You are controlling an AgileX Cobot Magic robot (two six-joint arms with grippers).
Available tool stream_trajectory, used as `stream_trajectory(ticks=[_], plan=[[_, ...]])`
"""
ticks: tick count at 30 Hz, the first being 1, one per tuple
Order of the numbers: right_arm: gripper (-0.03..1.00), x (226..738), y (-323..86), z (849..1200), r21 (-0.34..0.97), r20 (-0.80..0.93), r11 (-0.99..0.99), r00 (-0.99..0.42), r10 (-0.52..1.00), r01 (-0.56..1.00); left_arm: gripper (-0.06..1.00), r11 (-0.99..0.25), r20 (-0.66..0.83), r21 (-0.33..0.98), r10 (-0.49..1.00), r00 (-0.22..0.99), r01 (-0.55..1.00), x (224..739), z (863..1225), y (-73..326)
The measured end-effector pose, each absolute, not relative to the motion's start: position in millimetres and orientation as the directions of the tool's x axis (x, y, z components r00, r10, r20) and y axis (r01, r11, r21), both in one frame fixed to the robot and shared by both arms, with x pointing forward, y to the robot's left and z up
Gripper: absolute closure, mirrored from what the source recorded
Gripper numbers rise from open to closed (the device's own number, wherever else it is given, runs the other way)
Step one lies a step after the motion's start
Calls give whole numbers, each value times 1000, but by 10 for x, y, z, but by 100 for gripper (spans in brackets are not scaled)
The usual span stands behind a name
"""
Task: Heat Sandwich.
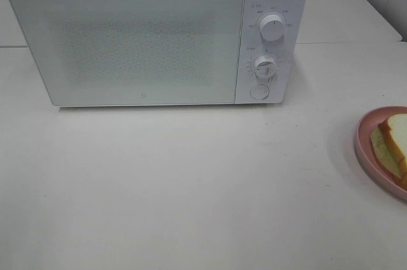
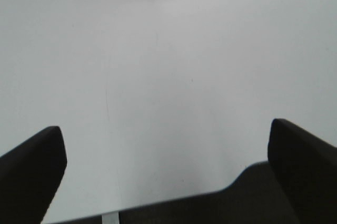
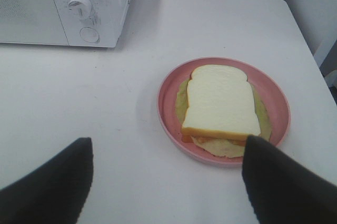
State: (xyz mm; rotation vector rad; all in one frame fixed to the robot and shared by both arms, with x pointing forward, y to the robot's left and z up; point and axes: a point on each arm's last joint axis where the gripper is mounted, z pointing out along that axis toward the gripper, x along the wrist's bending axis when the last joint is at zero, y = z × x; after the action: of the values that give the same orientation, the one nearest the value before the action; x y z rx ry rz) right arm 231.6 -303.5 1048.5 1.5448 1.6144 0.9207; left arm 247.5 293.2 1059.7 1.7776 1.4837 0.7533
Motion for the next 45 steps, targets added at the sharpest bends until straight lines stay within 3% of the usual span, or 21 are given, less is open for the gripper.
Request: stream_trajectory(ticks=[9,45], plan=[[21,2316,-3035,10485,869,-17,32,-34,999,494,-4,-98,14,873,984,176,477,2356,10568,2941],[21,2316,-3035,10485,869,-16,31,-34,999,494,-4,-54,18,891,996,83,450,2304,10555,2937]])
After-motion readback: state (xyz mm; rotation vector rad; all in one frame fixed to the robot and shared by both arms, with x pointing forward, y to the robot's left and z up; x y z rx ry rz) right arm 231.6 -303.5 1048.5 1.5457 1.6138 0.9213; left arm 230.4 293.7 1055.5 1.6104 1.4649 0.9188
